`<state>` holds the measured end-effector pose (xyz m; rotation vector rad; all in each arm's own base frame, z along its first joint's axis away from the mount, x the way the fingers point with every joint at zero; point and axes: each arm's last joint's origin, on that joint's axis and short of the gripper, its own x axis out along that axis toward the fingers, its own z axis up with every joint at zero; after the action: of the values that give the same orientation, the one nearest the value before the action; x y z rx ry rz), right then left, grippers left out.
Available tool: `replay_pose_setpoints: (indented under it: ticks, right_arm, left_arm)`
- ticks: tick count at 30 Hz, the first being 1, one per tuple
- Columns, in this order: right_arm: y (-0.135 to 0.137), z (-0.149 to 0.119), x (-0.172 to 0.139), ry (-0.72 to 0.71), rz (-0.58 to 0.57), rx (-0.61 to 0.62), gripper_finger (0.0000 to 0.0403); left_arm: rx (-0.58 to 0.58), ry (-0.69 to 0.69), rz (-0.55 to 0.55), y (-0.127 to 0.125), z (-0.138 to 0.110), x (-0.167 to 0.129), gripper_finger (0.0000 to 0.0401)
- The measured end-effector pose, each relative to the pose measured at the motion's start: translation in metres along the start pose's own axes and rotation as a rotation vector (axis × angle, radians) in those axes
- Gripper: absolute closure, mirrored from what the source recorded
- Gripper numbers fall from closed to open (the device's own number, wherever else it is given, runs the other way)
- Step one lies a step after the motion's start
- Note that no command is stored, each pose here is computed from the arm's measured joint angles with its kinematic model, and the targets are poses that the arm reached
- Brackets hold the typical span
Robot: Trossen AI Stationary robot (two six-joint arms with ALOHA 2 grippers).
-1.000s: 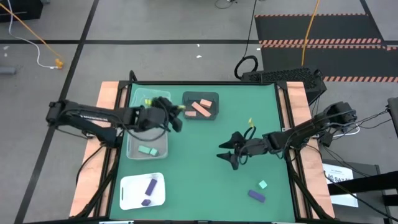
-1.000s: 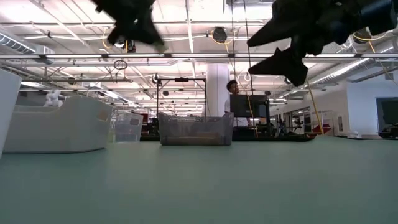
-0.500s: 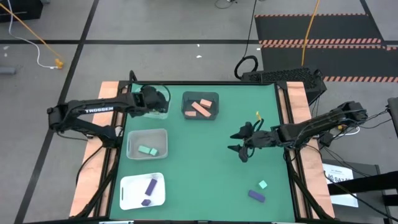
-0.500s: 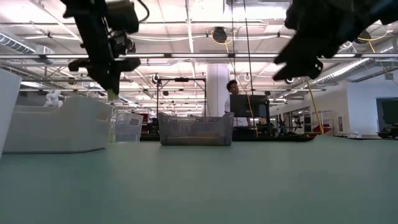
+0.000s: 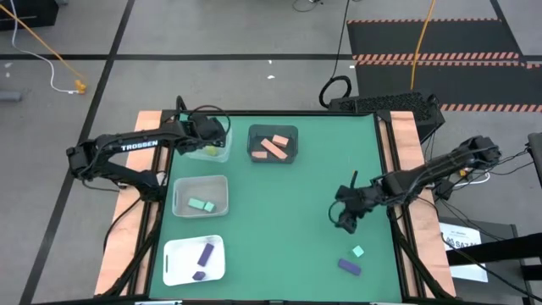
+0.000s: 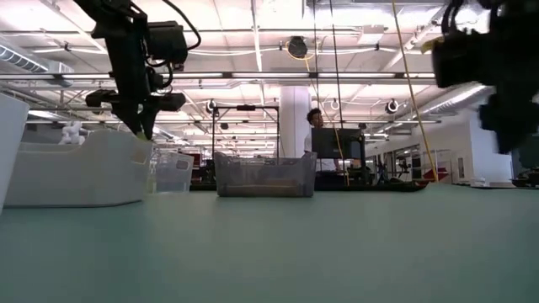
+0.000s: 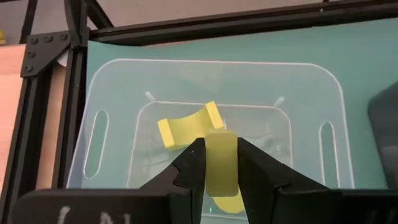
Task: Sort & place blocks by color
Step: Put the green block into the transparent bin, then put the blue block into the dark white bin
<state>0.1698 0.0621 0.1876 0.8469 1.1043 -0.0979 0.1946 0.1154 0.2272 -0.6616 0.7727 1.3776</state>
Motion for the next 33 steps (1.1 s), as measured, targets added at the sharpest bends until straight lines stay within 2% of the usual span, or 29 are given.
replay_pose_setpoints:
  ticks: [4,11,14,17,19,25,28,33]
  right_arm:
    - [0.005,-0.013,0.001,0.111,0.028,0.085,0.0151]
    - [0.014,-0.034,0.003,0.195,0.027,0.161,0.0151]
    - [0.019,-0.048,0.003,0.241,0.029,0.166,0.0154]
    - [0.026,-0.061,0.002,0.278,0.059,0.113,0.0164]
    - [0.029,-0.067,0.002,0.269,0.075,0.046,0.0174]
    - [0.031,-0.081,0.003,0.095,0.056,-0.363,0.0199]
    - [0.031,-0.086,0.007,0.089,0.038,-0.543,0.0206]
    - [0.029,-0.094,0.018,0.132,-0.006,-0.692,0.0213]
  left_arm:
    - [0.003,0.005,0.001,0.001,0.001,0.001,0.0316]
    - [0.075,0.008,0.000,0.001,0.000,0.001,0.0316]
    - [0.100,0.028,-0.018,0.000,0.000,0.000,0.0316]
    - [0.118,0.057,-0.059,-0.001,-0.002,-0.002,0.0316]
    - [0.128,0.068,-0.082,-0.004,-0.004,-0.003,0.0316]
    - [0.186,0.050,-0.150,-0.015,-0.014,-0.012,0.0316]
    - [0.246,0.037,-0.209,-0.024,-0.021,-0.019,0.0316]
    - [0.295,0.048,-0.327,-0.037,-0.035,-0.032,0.0316]
